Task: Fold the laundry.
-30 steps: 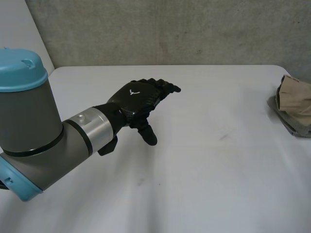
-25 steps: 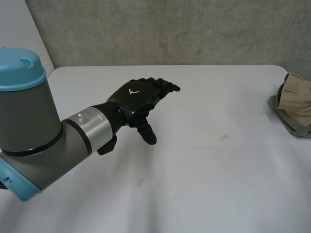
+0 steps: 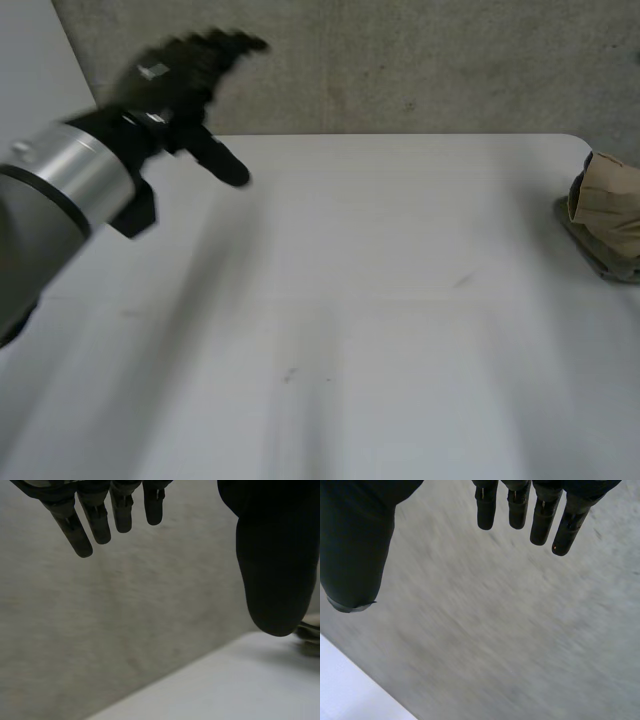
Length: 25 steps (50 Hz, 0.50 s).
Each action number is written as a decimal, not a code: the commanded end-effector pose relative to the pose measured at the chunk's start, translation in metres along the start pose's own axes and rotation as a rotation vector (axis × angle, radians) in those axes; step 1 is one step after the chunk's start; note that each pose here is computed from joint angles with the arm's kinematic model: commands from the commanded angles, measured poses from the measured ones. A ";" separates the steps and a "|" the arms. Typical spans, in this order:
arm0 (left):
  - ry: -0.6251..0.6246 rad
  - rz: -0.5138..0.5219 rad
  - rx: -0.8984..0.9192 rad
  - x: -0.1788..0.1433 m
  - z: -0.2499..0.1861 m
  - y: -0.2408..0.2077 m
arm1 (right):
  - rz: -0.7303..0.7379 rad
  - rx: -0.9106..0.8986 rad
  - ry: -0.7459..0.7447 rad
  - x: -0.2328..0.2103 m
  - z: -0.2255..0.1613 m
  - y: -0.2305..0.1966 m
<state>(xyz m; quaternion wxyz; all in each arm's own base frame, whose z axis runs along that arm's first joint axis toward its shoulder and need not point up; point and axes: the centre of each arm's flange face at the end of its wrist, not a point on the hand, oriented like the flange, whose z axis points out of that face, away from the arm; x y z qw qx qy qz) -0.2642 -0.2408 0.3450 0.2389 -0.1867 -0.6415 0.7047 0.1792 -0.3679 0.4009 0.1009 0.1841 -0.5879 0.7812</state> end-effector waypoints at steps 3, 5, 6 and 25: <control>-0.177 0.011 0.047 -0.039 -0.003 -0.014 | 0.253 -0.037 -0.221 -0.083 -0.067 -0.007; -0.183 0.009 0.029 -0.041 -0.004 -0.009 | 0.256 -0.038 -0.242 -0.094 -0.077 -0.004; -0.186 0.008 0.010 -0.042 -0.005 -0.003 | 0.256 -0.036 -0.255 -0.102 -0.086 -0.001; -0.171 -0.009 -0.060 -0.036 -0.016 0.031 | 0.281 -0.054 -0.260 -0.126 -0.104 0.020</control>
